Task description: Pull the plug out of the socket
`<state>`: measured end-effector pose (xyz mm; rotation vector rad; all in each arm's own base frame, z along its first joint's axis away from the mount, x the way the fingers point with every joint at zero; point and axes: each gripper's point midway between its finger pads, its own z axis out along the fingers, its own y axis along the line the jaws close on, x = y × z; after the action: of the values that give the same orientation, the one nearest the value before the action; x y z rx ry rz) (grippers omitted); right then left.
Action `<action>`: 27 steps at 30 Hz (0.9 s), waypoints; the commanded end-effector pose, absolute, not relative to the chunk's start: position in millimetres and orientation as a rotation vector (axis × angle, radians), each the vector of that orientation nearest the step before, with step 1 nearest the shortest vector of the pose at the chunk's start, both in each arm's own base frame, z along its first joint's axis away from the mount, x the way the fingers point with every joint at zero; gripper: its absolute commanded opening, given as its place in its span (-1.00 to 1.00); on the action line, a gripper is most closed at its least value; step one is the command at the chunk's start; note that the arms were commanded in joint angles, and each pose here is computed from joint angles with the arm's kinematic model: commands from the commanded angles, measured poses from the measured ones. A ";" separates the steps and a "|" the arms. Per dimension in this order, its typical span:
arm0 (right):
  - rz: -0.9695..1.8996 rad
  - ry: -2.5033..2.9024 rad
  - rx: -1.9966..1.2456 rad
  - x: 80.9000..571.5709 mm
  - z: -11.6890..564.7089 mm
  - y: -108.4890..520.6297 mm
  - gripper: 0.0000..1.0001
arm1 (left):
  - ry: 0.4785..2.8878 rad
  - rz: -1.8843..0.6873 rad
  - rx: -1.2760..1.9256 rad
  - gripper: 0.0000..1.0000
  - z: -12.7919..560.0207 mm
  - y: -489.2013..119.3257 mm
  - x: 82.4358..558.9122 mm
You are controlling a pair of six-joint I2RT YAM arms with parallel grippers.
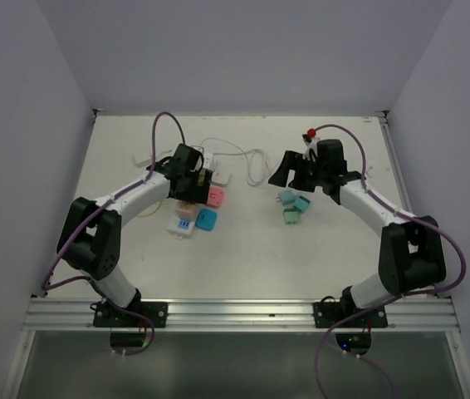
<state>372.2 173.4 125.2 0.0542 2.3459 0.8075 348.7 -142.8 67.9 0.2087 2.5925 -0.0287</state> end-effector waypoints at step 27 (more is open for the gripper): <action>1.063 2.269 -0.047 300.5 115.4 264.6 0.75 | 2.608 -0.259 0.095 -0.02 59.7 -162.4 313.2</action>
<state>294.2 256.2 107.0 -0.0895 2.3211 1.0333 304.9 -142.4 56.0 0.1125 2.6439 -0.1380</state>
